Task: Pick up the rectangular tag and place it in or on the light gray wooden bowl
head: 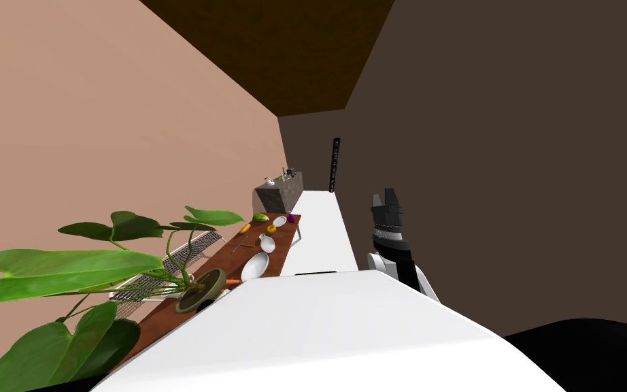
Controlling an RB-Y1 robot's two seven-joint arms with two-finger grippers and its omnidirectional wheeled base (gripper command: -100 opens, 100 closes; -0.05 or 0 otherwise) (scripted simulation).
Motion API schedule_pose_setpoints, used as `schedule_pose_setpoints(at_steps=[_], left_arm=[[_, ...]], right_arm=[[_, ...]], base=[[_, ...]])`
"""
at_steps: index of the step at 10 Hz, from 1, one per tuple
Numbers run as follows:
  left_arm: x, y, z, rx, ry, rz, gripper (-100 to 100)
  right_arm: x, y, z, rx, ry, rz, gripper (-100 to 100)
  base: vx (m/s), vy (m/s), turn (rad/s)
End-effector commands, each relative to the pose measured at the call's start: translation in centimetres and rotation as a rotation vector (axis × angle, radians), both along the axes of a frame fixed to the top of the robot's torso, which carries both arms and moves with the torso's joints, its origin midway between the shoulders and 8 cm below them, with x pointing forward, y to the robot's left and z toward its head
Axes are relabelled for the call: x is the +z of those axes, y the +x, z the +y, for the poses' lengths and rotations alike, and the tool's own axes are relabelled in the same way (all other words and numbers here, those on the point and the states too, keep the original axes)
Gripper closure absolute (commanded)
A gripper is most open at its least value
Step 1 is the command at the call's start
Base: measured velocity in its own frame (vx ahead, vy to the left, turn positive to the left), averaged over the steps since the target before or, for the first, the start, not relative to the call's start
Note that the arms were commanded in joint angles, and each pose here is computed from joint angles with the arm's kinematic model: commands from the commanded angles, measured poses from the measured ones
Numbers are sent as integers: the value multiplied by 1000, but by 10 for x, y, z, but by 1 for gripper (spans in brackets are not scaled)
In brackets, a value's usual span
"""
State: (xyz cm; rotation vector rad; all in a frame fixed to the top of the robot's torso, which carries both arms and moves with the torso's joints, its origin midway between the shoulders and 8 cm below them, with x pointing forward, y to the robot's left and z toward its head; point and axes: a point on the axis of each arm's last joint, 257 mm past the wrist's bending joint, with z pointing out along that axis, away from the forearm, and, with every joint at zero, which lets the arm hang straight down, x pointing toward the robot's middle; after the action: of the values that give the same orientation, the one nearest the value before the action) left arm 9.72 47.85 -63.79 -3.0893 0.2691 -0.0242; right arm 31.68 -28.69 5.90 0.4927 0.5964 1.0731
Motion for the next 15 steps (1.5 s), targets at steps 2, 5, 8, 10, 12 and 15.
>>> schedule_pose_setpoints(at_steps=[2, 5, 8, 10, 12, 15], left_arm=[[-1, -4, -6, 12, -18, 6, -100], [-11, -5, -24, 1, -22, 4, -100], [-18, -6, -37, -9, -21, 0, -100], [-20, -6, -42, -12, -21, -1, -100], [-24, -7, -51, -18, -21, -4, -100], [-25, -8, -50, -19, -20, -4, 100]], right_arm=[[0, 0, 0, 0, 0, 0, 0], [0, 0, 0, 0, 0, 0, 0], [0, 0, 0, 0, 0, 0, 0], [0, 0, 0, 0, 0, 0, 0], [0, 0, 0, 0, 0, 0, 0], [0, 0, 0, 0, 0, 0, 0]], base=[[4, 23, -55], [10, 40, 41], [19, 37, 18], [17, 42, 26], [12, 47, 32], [2, 5, 0]])
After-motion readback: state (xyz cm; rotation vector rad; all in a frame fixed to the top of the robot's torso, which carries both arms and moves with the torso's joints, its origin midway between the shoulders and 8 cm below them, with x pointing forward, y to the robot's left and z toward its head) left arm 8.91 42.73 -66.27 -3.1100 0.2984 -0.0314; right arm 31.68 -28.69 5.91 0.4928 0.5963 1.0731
